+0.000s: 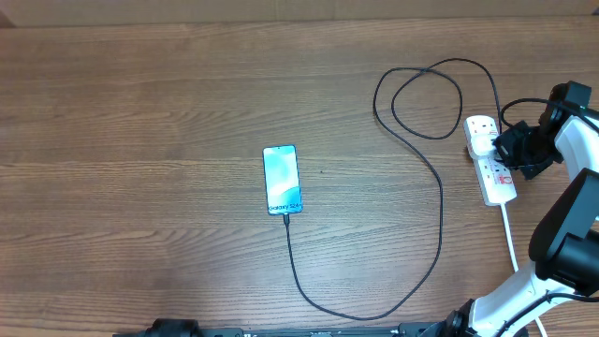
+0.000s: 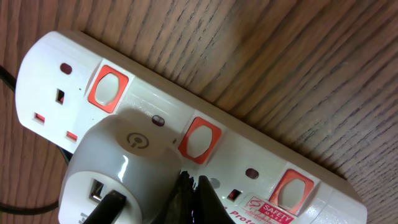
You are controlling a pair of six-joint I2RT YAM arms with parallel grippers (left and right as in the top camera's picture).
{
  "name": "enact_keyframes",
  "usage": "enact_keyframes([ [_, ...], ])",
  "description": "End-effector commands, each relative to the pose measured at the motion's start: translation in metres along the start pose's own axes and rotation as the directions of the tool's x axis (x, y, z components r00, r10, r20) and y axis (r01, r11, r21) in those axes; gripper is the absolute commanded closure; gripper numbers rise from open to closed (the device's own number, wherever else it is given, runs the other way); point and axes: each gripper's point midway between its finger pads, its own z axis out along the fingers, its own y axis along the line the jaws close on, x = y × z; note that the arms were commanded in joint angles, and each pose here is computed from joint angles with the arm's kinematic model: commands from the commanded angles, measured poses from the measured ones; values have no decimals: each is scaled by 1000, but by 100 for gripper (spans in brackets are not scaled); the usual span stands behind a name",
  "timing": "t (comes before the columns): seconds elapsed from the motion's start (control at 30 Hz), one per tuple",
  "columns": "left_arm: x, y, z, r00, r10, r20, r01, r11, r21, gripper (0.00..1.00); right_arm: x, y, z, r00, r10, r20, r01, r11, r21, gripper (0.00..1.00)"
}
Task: Plug charger to phone and switch on socket
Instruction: 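Press the orange switch beside the charger on the power strip with the right gripper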
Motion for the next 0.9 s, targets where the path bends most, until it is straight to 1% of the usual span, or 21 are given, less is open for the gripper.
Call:
enact_keyframes([
  [0.0, 0, 3, -1, 1000, -22, 12, 23, 1000, -15, 0, -16, 15, -11, 998, -23, 56, 25, 999, -41, 96],
  [0.33, 0, 3, -1, 1000, -22, 12, 22, 1000, -15, 0, -16, 12, 9, 999, -19, 29, 20, 999, -28, 96],
  [0.87, 1, 3, -1, 1000, -21, 8, 21, 1000, -18, 0, -13, 25, 10, 999, -44, 5, 44, 994, -98, 96],
])
